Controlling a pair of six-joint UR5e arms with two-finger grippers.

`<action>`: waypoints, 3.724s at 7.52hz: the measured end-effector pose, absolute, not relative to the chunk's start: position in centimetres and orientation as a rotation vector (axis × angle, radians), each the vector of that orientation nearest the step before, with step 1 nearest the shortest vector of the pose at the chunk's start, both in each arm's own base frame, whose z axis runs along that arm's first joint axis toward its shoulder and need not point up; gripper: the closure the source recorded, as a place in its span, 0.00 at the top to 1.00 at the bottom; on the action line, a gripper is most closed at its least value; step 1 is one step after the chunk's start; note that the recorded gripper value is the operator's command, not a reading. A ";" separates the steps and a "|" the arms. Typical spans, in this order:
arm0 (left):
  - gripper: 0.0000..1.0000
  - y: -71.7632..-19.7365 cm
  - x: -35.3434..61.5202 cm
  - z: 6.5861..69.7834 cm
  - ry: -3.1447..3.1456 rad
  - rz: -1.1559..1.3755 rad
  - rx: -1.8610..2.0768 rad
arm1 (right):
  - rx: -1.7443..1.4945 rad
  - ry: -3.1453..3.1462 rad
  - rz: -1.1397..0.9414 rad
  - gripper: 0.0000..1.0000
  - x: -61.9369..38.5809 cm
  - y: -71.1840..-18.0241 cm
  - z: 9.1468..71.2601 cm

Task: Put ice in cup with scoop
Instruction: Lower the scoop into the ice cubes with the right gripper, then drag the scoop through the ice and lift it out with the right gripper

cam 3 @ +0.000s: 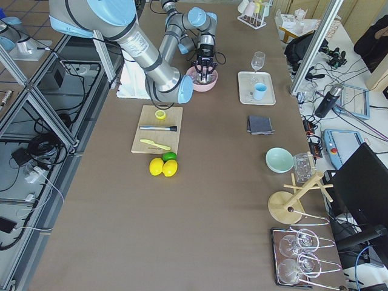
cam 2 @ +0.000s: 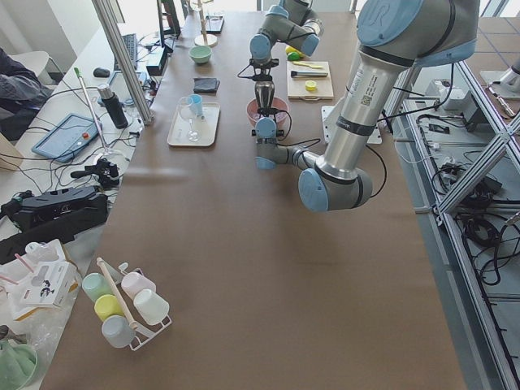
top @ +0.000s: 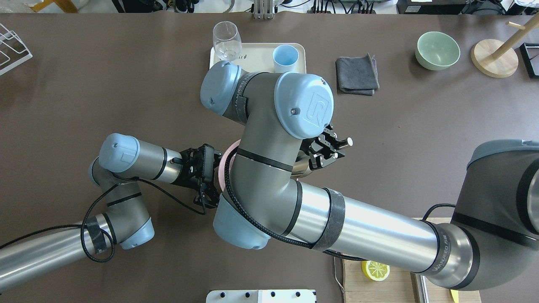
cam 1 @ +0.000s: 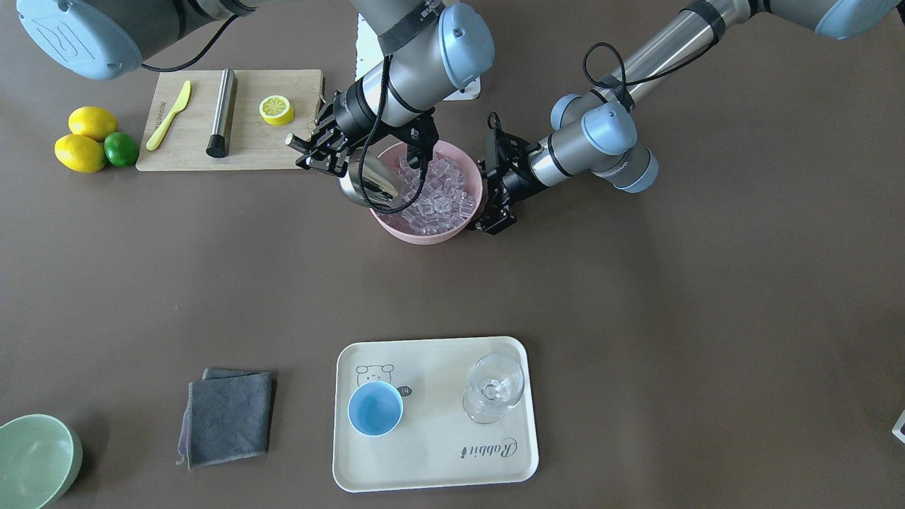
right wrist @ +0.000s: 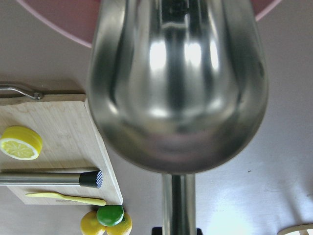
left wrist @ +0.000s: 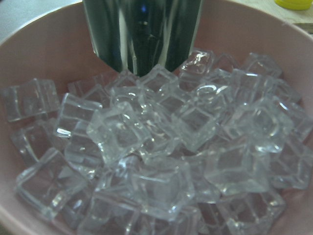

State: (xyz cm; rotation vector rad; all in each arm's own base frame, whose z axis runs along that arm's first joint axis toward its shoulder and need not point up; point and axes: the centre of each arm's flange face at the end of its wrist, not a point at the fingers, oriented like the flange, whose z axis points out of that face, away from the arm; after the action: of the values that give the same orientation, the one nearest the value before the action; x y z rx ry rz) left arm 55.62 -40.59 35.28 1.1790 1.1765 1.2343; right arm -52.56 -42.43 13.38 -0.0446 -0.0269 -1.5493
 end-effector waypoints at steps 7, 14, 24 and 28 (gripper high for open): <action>0.98 -40.7 55.8 35.2 1.172 1.234 1.170 | 0.091 -0.096 -1.506 0.00 -54.4 -43.2 14.1; 0.98 -40.8 55.9 35.3 1.165 1.235 1.155 | 0.233 -0.216 -1.391 0.00 -53.5 -42.2 16.6; 0.98 -40.6 56.1 35.2 1.167 1.240 1.155 | 0.369 -0.366 -1.201 0.00 -52.7 -41.3 18.6; 0.98 -40.4 56.3 35.3 1.164 1.244 1.147 | 0.404 -0.418 -1.188 0.00 -51.5 -40.4 18.6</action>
State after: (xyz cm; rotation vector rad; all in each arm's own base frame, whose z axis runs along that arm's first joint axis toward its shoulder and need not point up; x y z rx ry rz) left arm 56.29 -40.42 35.30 1.1467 1.1645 1.2440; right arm -51.55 -40.37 18.59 0.4037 -0.4176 -1.1884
